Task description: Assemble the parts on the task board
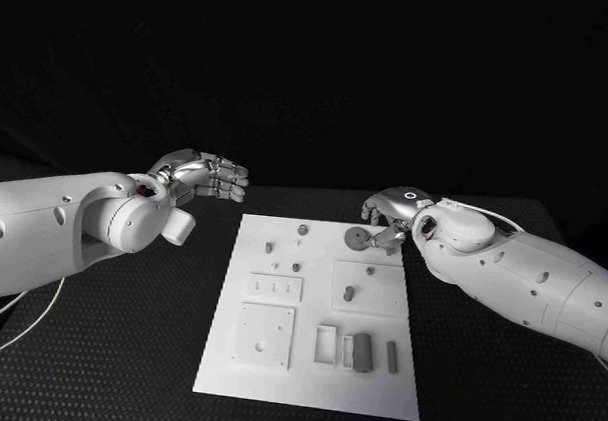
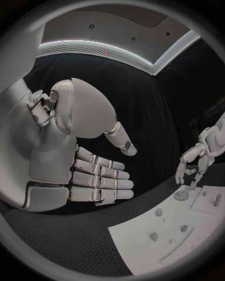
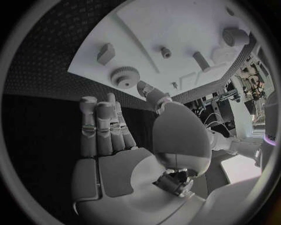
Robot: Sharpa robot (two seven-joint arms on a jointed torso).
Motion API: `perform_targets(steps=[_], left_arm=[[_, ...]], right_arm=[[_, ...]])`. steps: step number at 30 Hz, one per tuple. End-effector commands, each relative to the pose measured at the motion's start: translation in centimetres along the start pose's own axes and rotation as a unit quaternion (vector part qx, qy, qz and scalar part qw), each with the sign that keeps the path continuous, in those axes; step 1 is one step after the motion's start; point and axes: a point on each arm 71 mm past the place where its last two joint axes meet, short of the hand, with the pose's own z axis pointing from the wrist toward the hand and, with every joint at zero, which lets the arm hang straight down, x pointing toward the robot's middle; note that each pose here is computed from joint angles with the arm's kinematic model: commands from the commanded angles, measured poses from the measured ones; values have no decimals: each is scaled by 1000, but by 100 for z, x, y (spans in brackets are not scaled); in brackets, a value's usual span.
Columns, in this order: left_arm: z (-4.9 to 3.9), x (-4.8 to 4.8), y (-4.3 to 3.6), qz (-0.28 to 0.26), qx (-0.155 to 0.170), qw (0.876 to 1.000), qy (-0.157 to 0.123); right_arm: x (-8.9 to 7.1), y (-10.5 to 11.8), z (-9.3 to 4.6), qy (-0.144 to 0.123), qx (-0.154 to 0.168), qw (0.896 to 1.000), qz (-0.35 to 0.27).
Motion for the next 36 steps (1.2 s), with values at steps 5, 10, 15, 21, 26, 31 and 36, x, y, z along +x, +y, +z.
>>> perform_targets(steps=[5, 10, 15, 21, 26, 31, 36], left_arm=[[6, 58, -10, -4, 4, 1000, 15], [15, 87, -15, -4, 4, 1000, 18], [14, 99, -15, -5, 4, 1000, 19], [13, 94, -14, -5, 3, 1000, 19], [11, 104, -17, -5, 4, 1000, 20], [12, 109, -17, -5, 3, 1000, 21], [12, 114, -18, -5, 3, 1000, 22]], right_arm=[[97, 15, 51, 18, -8, 1000, -4], [108, 6, 89, 13, -7, 1000, -3], [112, 9, 100, 14, -7, 1000, -3], [137, -20, 112, 22, -2, 1000, -5], [160, -13, 132, 26, -2, 1000, -5], [176, 0, 159, 28, -1, 1000, -1], [187, -17, 177, 29, 1, 1000, 3]])
